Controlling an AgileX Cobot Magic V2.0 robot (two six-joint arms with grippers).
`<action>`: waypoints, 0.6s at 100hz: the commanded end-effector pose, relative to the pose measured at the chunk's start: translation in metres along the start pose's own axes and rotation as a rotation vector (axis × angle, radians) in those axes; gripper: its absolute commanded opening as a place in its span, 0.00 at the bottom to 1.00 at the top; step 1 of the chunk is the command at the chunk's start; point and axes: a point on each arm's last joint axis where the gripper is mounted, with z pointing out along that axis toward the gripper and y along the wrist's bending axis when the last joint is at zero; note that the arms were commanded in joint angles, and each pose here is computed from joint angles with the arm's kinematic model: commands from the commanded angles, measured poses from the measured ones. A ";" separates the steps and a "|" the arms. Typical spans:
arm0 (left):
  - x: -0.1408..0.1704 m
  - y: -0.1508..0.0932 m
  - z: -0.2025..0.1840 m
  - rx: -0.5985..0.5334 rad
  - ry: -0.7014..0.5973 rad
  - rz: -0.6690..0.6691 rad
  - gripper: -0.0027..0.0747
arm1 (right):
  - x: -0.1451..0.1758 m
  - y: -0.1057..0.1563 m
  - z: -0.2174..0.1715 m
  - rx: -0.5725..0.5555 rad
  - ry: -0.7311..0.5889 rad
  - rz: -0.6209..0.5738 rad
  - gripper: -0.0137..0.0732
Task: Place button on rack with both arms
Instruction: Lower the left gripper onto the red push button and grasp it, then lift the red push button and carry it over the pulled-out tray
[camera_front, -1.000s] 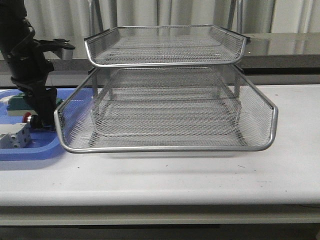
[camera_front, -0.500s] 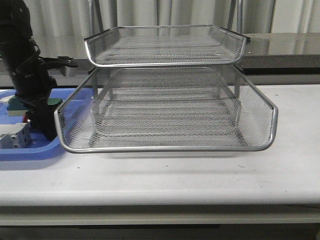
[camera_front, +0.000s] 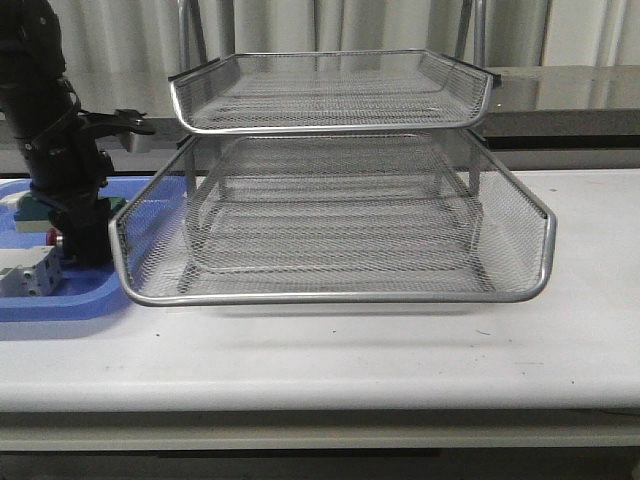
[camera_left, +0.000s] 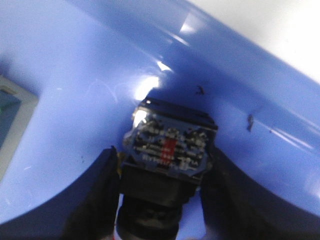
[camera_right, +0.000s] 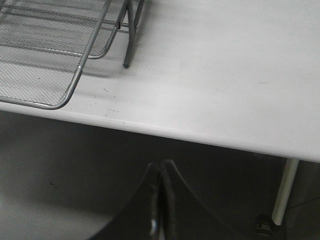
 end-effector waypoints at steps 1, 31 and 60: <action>-0.010 0.006 -0.044 -0.100 -0.065 0.019 0.03 | -0.013 -0.001 -0.006 0.007 -0.085 0.005 0.08; -0.015 0.009 -0.102 -0.149 -0.105 -0.028 0.01 | -0.013 -0.001 -0.006 0.007 -0.085 0.005 0.08; -0.005 -0.007 -0.164 -0.142 -0.101 -0.043 0.01 | -0.013 -0.001 -0.006 0.007 -0.085 0.005 0.08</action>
